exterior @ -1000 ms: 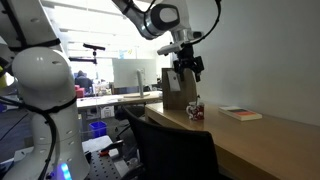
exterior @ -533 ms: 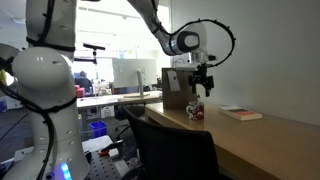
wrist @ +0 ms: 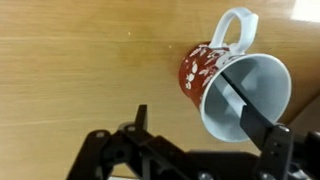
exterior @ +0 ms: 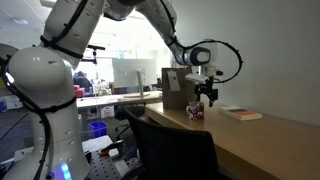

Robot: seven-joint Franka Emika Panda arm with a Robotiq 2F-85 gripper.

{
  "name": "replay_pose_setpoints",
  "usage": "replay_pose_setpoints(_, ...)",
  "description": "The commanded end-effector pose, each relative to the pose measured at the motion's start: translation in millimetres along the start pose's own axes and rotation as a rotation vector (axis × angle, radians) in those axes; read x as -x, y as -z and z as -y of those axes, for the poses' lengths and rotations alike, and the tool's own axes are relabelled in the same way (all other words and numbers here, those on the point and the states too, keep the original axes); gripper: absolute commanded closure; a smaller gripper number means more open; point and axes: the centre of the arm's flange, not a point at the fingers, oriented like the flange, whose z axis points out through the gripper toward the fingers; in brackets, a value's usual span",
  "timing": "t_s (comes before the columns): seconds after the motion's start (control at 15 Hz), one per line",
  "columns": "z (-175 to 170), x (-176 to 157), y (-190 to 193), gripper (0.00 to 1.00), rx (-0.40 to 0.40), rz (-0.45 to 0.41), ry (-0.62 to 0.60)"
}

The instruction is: Pick up the cup and slightly move it to the right.

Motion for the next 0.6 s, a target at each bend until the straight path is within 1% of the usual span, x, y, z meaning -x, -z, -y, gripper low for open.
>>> replay_pose_setpoints(0.0, -3, -19, -11, 0.0, -0.035, 0.061, 0.008)
replay_pose_setpoints(0.07, -4, -20, -14, 0.1, -0.041, 0.072, 0.009)
replay_pose_setpoints(0.13, -4, -22, -17, 0.26, -0.046, 0.078, 0.014)
replay_pose_setpoints(0.27, -5, -24, -22, 0.42, -0.062, 0.081, 0.039)
replay_pose_setpoints(0.53, -4, -26, -24, 0.73, -0.046, 0.066, 0.076)
